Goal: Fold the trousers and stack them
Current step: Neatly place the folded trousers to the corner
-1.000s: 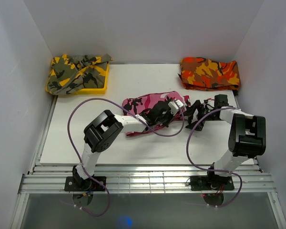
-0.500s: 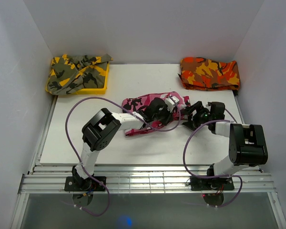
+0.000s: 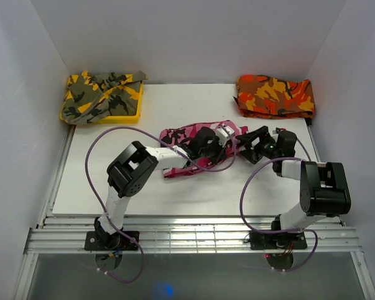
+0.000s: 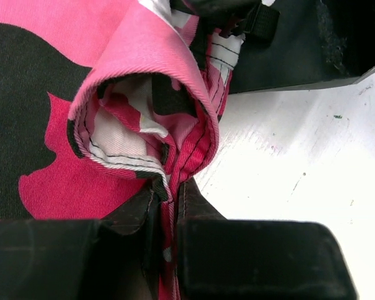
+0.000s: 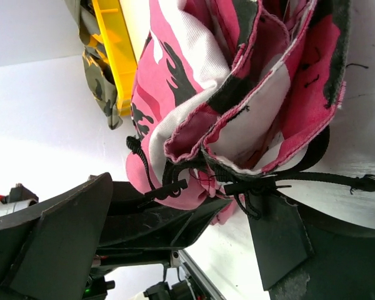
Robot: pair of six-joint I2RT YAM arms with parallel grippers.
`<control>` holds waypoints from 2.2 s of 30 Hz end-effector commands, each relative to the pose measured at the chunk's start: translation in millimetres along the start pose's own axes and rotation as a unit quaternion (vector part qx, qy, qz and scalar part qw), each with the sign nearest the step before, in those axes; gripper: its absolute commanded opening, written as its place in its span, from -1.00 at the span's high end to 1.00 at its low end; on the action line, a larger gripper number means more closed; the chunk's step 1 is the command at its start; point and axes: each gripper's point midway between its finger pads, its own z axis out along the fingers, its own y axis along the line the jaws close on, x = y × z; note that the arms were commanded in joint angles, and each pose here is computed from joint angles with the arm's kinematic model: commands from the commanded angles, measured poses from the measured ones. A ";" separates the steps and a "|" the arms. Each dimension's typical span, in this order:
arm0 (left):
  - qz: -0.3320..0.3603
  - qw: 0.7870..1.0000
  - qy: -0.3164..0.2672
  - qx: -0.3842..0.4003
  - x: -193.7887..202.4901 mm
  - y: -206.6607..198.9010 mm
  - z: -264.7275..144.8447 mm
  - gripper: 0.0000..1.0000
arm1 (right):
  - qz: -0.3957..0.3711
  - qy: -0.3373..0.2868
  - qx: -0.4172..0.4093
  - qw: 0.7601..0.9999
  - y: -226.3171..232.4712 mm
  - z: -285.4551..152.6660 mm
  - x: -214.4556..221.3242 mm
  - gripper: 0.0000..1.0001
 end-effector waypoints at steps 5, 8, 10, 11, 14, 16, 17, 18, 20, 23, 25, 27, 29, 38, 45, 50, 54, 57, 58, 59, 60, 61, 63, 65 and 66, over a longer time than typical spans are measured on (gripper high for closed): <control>0.111 0.994 -0.010 0.009 -18.5 -19.1 -9.8 1.00 | -0.003 -0.018 0.007 1.000 10.3 8.0 -16.7 -0.80; 0.140 0.990 -0.007 0.018 -15.0 -25.3 -9.0 1.00 | 0.015 0.020 0.020 0.999 6.2 13.9 -10.5 -0.80; 0.168 0.986 -0.002 0.025 -10.9 -27.4 -8.9 1.00 | 0.025 0.064 0.023 0.997 4.2 20.1 -3.8 -0.80; 0.174 0.984 0.000 0.026 -7.9 -27.7 -9.4 1.00 | 0.027 0.076 0.024 0.996 2.6 21.2 -1.5 -0.80; 0.192 0.981 0.002 0.014 -6.5 -21.8 -9.5 1.00 | 0.001 0.086 0.035 0.996 0.0 20.0 -0.4 -0.80; 0.203 0.979 0.003 0.004 -6.9 -17.4 -9.2 1.00 | 0.017 0.104 0.080 0.991 -12.4 13.9 7.8 -0.80; 0.205 0.979 0.003 0.003 -5.9 -16.5 -9.3 1.00 | 0.003 0.110 0.082 0.990 -13.2 12.2 8.5 -0.80; 0.208 0.978 0.000 0.000 -7.6 -15.7 -9.1 1.00 | -0.004 0.105 0.088 0.991 -12.4 9.3 7.3 -0.80; 0.215 0.977 -0.002 -0.001 -9.0 -15.0 -8.9 1.00 | -0.007 0.103 0.097 0.990 -15.5 5.4 9.9 -0.80; 0.223 0.975 -0.008 -0.009 -12.5 -12.2 -9.5 1.00 | 0.014 0.122 0.132 0.984 -29.1 -1.3 20.0 -0.80; 0.229 0.973 -0.009 -0.017 -14.4 -8.9 -8.1 1.00 | -0.006 0.124 0.154 0.980 -36.4 -7.9 21.7 -0.80; 0.240 0.970 -0.011 -0.021 -15.3 -6.9 -7.6 1.00 | -0.016 0.120 0.172 0.978 -41.7 -11.0 20.2 -0.80; 0.248 0.968 -0.013 -0.023 -14.5 -5.8 -8.0 1.00 | -0.024 0.112 0.173 0.978 -39.8 -8.4 14.3 -0.80; 0.273 0.962 -0.024 -0.019 -19.8 -12.3 -7.6 1.00 | -0.052 0.073 0.116 0.989 -24.7 12.7 -7.2 -0.80; 0.266 0.963 -0.032 -0.016 -26.6 -14.9 -6.2 1.00 | -0.063 0.097 0.155 0.981 -38.7 15.7 9.0 -0.80; 0.250 0.967 -0.042 -0.026 -36.3 -14.2 -5.7 1.00 | -0.044 0.103 0.149 0.982 -45.0 16.5 17.5 -0.80; 0.246 0.968 -0.051 -0.005 -41.6 -24.2 -9.9 1.00 | -0.071 0.091 0.146 0.982 -40.7 18.5 9.2 -0.80; 0.248 0.967 -0.049 0.013 -36.1 -33.5 -13.9 1.00 | -0.097 0.081 0.118 0.985 -29.0 29.6 -1.5 -0.82; 0.249 0.967 -0.045 0.015 -30.8 -35.0 -15.4 1.00 | -0.107 0.077 0.106 0.986 -23.8 33.9 -4.8 -0.70; 0.249 0.967 -0.046 0.017 -31.8 -36.1 -18.1 1.00 | -0.121 0.074 0.097 0.985 -21.4 38.0 -7.4 -0.57; 0.249 0.967 -0.045 0.021 -29.8 -38.2 -19.6 1.00 | -0.138 0.062 0.083 0.985 -14.7 42.8 -13.6 -0.41; 0.250 0.967 -0.045 0.024 -28.8 -39.1 -21.2 1.00 | -0.146 0.057 0.074 0.985 -10.5 45.4 -16.3 -0.39; 0.251 0.967 -0.043 0.026 -26.3 -40.8 -26.3 1.00 | -0.154 0.056 0.070 0.984 -5.5 52.0 -17.2 -0.40; 0.250 0.967 -0.040 0.026 -22.4 -40.8 -29.3 1.00 | -0.141 0.062 0.081 0.985 -13.8 53.8 -8.0 -0.42; 0.250 0.967 -0.037 0.027 -20.1 -40.5 -29.8 1.00 | -0.137 0.064 0.074 0.986 -12.4 55.2 -5.1 -0.01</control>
